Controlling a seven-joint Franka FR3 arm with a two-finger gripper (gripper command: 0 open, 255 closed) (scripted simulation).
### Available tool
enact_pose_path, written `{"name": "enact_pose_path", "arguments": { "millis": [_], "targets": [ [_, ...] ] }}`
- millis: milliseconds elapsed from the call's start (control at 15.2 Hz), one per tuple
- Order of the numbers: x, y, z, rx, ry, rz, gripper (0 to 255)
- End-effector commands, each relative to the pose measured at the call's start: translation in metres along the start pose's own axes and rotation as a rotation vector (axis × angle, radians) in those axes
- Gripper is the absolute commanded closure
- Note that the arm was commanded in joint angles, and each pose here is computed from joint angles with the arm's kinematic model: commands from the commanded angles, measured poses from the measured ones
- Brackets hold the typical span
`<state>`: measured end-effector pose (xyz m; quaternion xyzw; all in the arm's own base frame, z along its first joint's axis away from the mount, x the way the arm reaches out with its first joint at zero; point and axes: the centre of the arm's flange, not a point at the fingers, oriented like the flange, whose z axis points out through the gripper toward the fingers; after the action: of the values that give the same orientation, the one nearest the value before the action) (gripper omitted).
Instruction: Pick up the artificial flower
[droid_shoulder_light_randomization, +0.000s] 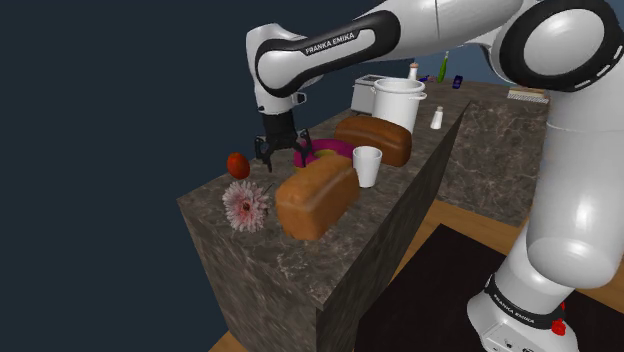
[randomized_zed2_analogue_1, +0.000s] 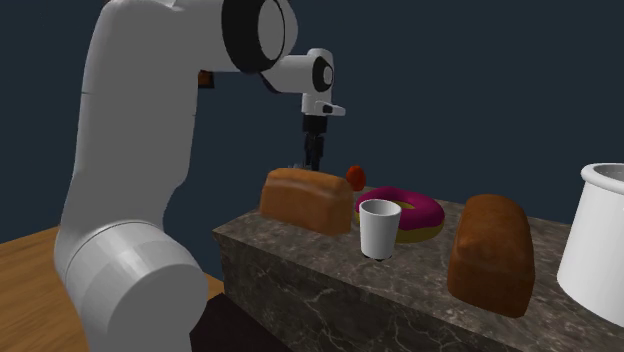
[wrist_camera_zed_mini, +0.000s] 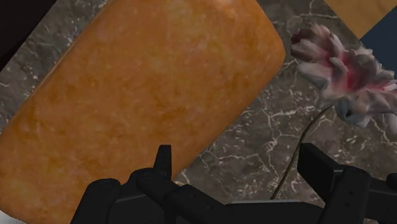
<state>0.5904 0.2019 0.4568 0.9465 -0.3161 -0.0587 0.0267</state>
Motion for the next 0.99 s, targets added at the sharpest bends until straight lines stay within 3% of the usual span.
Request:
{"name": "enact_pose_path", "arguments": {
  "millis": [0,396,924],
  "targets": [
    [0.011,-0.032,0.039,-0.021,-0.073,0.049,0],
    [0.063,-0.09,0.067,-0.022,-0.106,0.192,0],
    [0.07,-0.096,0.108,-0.022,-0.108,0.2,0]
  ]
}}
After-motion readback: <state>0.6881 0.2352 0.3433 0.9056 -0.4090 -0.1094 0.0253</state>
